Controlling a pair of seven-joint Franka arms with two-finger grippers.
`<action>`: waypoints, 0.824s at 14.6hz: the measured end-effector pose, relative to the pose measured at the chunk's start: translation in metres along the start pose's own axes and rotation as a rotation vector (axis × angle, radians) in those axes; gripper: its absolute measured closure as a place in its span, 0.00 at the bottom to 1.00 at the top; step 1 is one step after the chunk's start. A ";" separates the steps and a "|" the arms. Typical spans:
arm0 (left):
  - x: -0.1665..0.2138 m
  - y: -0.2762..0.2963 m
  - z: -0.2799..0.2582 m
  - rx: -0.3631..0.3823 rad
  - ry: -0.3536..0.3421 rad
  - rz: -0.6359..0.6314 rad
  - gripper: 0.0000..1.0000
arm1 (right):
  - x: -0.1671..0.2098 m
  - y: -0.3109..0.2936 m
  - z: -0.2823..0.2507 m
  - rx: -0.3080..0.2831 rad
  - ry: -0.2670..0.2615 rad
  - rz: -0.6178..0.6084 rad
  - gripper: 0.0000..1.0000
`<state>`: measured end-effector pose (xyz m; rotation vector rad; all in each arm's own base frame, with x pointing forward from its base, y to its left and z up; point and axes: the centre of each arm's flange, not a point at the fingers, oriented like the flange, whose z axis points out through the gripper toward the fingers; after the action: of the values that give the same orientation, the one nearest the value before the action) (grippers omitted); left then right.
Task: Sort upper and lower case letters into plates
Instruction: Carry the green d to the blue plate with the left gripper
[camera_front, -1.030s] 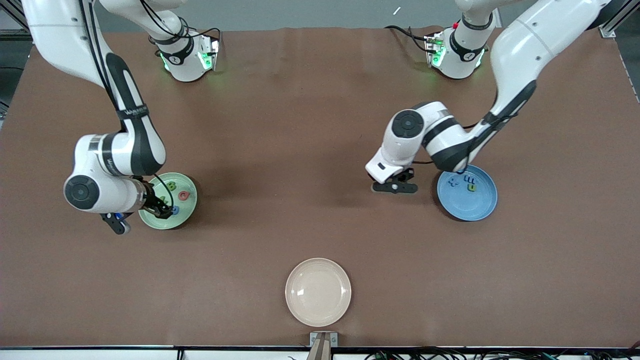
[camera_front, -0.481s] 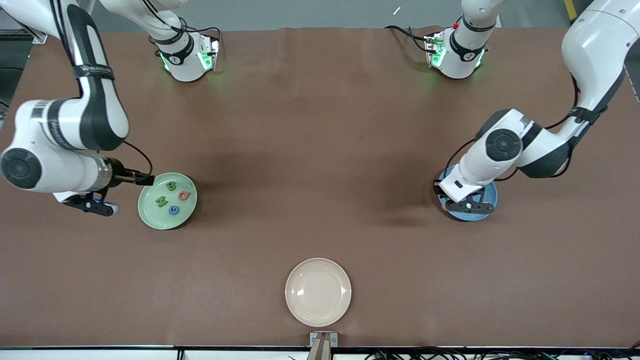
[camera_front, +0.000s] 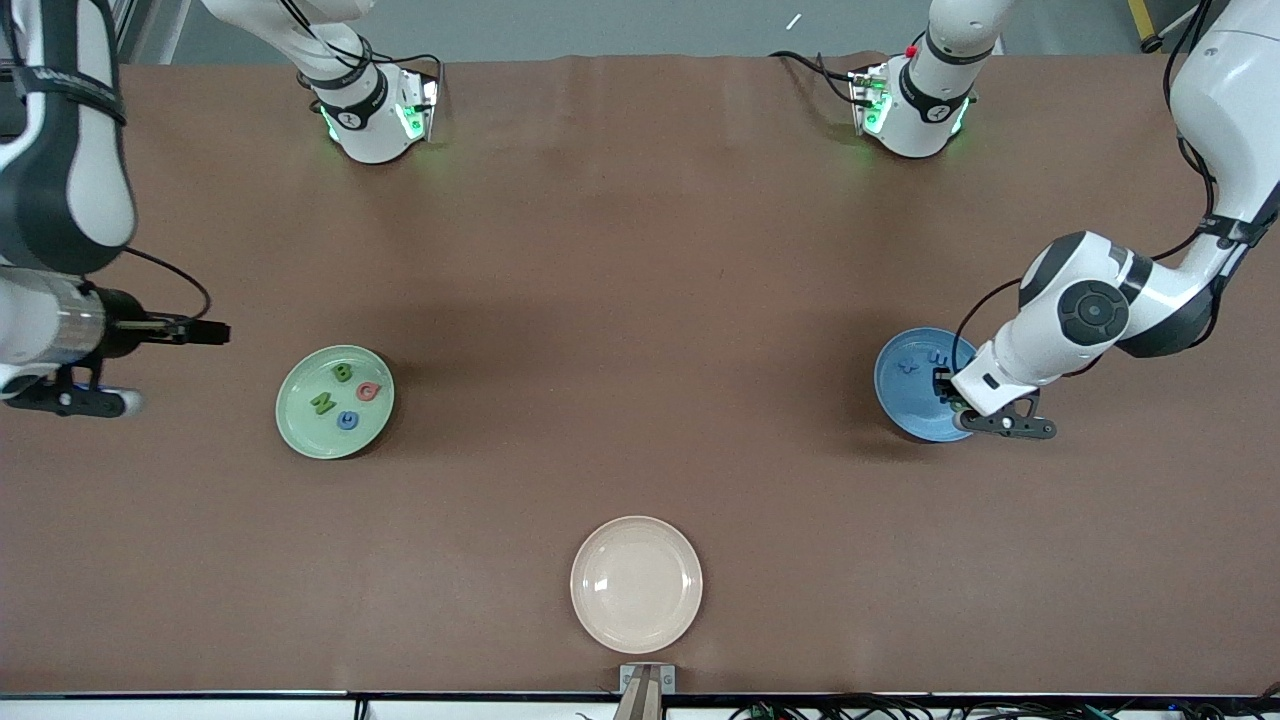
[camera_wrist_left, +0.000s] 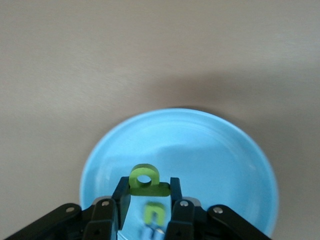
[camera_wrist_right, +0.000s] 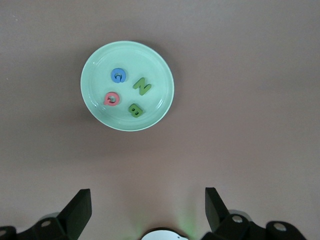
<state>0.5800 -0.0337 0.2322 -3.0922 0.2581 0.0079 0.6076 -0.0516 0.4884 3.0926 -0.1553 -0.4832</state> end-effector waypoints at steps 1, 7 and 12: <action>-0.001 -0.005 0.007 0.001 0.003 0.001 0.64 | -0.001 0.012 -0.010 0.006 0.017 0.000 0.00; -0.004 -0.001 0.036 -0.009 -0.021 0.017 0.64 | -0.007 0.032 -0.050 0.014 0.095 0.003 0.00; -0.005 0.003 0.044 0.000 -0.032 0.024 0.64 | -0.007 0.028 -0.054 0.014 0.100 -0.004 0.00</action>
<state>0.5748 -0.0343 0.1880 -3.0862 0.2944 0.0584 0.6144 -0.0789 0.5431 3.1229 -0.1523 -0.3281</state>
